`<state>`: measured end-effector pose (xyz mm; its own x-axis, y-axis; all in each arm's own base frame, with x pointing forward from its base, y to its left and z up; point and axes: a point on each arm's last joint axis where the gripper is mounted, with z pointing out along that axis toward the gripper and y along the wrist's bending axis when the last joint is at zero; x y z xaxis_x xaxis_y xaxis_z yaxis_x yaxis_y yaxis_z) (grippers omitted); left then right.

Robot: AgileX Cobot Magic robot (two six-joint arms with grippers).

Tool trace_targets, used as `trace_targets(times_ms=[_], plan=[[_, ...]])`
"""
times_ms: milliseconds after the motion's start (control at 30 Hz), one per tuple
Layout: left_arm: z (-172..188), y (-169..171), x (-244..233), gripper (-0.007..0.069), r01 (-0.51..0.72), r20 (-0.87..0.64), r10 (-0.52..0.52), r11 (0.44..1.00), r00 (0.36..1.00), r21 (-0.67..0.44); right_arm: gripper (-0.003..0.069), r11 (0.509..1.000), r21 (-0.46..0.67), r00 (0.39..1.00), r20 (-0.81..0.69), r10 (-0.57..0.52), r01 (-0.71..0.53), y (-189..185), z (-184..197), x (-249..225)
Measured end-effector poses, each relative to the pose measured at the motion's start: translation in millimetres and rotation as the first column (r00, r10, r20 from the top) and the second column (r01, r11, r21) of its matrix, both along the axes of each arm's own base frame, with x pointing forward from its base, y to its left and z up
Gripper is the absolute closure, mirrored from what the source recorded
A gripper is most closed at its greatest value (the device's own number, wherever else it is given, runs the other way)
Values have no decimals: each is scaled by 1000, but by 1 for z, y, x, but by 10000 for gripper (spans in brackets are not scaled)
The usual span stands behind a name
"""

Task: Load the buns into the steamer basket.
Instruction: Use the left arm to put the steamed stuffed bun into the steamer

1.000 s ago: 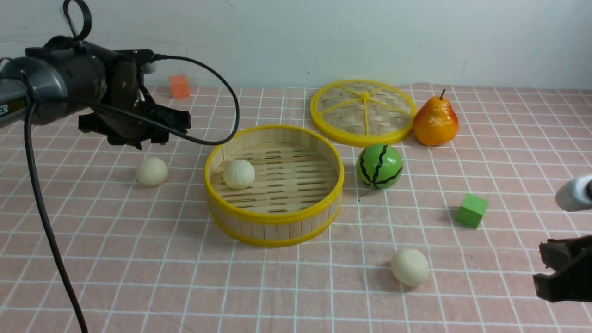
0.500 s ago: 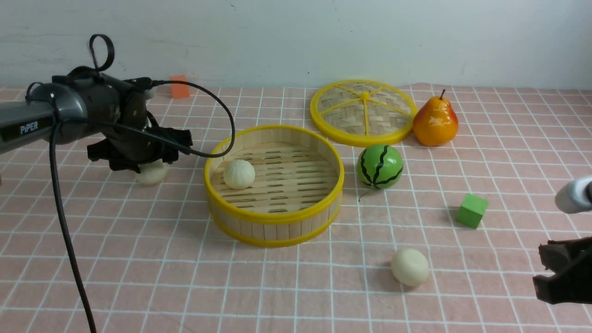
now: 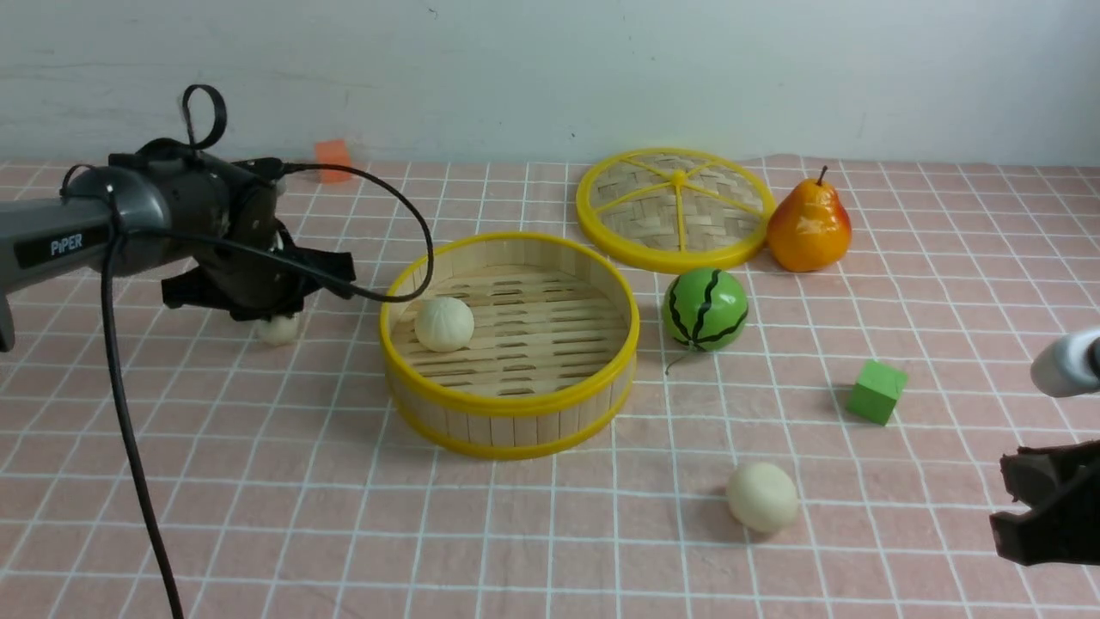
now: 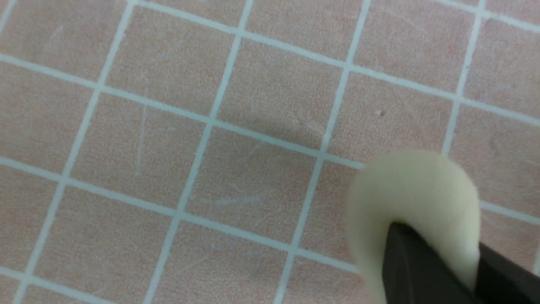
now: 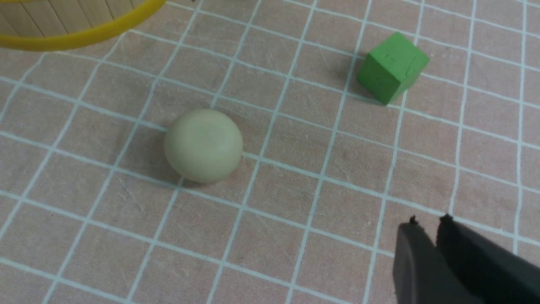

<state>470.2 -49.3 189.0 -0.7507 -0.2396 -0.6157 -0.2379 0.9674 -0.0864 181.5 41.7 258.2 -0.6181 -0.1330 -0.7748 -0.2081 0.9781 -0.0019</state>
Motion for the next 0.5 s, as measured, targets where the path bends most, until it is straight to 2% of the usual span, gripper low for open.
trace_targets(times_ms=[67,133,233,267,300,400,500], plan=[[11,-2,-2,625,3,19,-3,1000,1000,-4,574,1000,0,1000,0,0,0,0,0,0],[40,-14,-11,625,44,61,-44,999,997,6,574,1000,0,1000,0,0,0,0,0,0],[82,-46,-34,625,149,97,-151,988,984,33,574,1000,-1,1000,0,1,-1,0,0,0],[84,-52,-36,625,168,97,-171,985,980,36,574,1000,-1,1000,0,1,-1,0,0,0],[98,-74,-50,625,241,101,-244,969,964,49,574,1000,-1,1000,0,1,-1,0,0,0],[104,-112,-68,625,351,92,-353,936,931,40,571,1000,-1,1000,1,1,-1,0,0,0],[92,-133,-72,625,409,62,-411,911,909,45,568,1000,0,1000,5,1,-1,0,0,0]])
